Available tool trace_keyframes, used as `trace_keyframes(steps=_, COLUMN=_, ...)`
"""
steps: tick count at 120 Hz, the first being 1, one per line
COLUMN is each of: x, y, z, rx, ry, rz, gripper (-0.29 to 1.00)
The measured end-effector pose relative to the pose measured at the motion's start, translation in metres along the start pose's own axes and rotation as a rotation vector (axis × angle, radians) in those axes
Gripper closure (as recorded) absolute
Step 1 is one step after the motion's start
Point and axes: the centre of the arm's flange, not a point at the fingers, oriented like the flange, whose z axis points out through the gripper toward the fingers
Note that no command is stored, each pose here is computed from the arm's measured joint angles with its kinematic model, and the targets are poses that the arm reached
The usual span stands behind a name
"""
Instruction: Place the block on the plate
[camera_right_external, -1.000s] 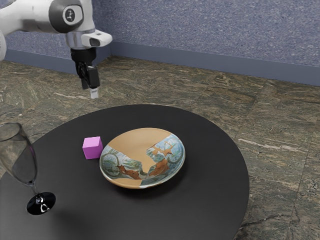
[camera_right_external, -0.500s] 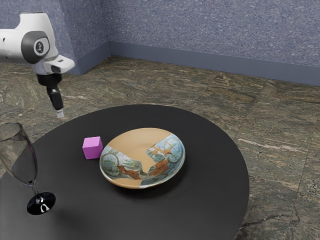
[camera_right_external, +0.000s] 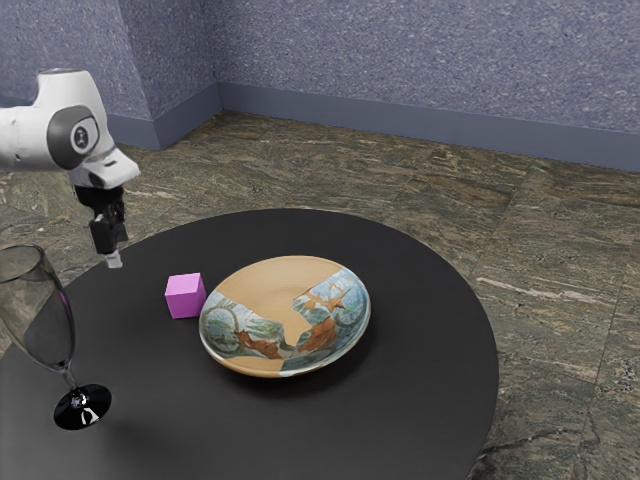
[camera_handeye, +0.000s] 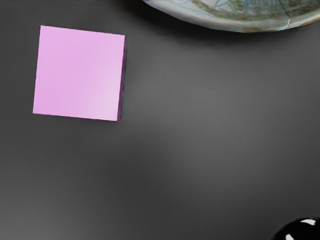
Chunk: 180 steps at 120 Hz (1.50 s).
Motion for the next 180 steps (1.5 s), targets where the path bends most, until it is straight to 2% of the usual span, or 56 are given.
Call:
trace_keyframes(steps=21, x=0.067, y=-0.024, z=0.034, rx=0.01, ry=-0.035, rz=0.139, gripper=0.0)
trace_keyframes(steps=40, x=0.095, y=-0.031, z=0.043, rx=0.024, ry=-0.042, rz=0.202, gripper=0.0)
trace_keyframes(steps=79, x=0.09, y=-0.046, z=0.084, rx=-0.032, ry=-0.022, rz=0.176, gripper=0.0)
trace_keyframes(steps=116, x=0.096, y=-0.064, z=0.102, rx=-0.043, ry=-0.008, rz=0.164, gripper=0.0)
trace_keyframes(steps=180, x=0.091, y=-0.068, z=0.146, rx=-0.105, ry=-0.016, rz=0.145, gripper=0.0)
